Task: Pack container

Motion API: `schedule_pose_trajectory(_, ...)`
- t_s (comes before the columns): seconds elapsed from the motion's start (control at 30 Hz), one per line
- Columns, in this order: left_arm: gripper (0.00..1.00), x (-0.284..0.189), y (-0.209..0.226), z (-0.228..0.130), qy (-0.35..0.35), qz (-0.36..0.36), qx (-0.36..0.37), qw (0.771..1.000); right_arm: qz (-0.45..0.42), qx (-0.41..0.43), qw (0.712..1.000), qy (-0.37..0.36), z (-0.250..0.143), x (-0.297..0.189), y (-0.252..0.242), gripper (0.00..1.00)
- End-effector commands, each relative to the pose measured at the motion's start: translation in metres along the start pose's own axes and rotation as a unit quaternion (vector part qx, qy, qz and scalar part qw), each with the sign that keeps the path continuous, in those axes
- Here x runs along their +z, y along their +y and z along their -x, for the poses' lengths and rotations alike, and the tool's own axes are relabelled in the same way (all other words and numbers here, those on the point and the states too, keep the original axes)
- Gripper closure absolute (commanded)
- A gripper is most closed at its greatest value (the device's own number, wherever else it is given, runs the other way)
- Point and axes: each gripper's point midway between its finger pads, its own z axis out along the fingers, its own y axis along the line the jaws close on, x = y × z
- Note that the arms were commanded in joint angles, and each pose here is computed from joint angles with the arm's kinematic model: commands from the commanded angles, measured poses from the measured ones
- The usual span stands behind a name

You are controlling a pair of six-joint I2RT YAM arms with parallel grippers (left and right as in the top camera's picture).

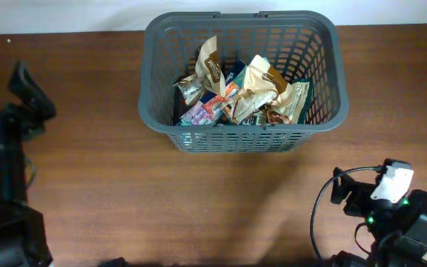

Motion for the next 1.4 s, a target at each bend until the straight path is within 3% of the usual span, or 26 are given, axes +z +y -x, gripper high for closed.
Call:
schedule_pose_trajectory(0.0, 0.01, 0.009, 0.015, -0.045, 0.053, 0.024, -0.006, 0.998, 0.013, 0.008, 1.000, -0.003, -0.006, 0.007, 0.001, 0.01)
schedule_pose_trajectory(0.4, 0.01, 0.027, 0.046, -0.203, 0.180, 0.052, -0.020, 0.982, -0.017, 0.010, 1.000, 0.008, -0.018, 0.016, -0.012, 0.01)
schedule_pose_trajectory(0.6, 0.01, 0.035, 0.058, -0.259, 0.207, 0.062, -0.039, 0.976, -0.026, 0.011, 1.000, 0.010, -0.019, 0.016, -0.016, 0.01)
schedule_pose_trajectory(1.37, 0.01, 0.044, 0.067, -0.302, 0.267, 0.080, -0.046, 0.959, -0.021, 0.007, 1.000, 0.012, -0.020, 0.016, -0.012, 0.01)
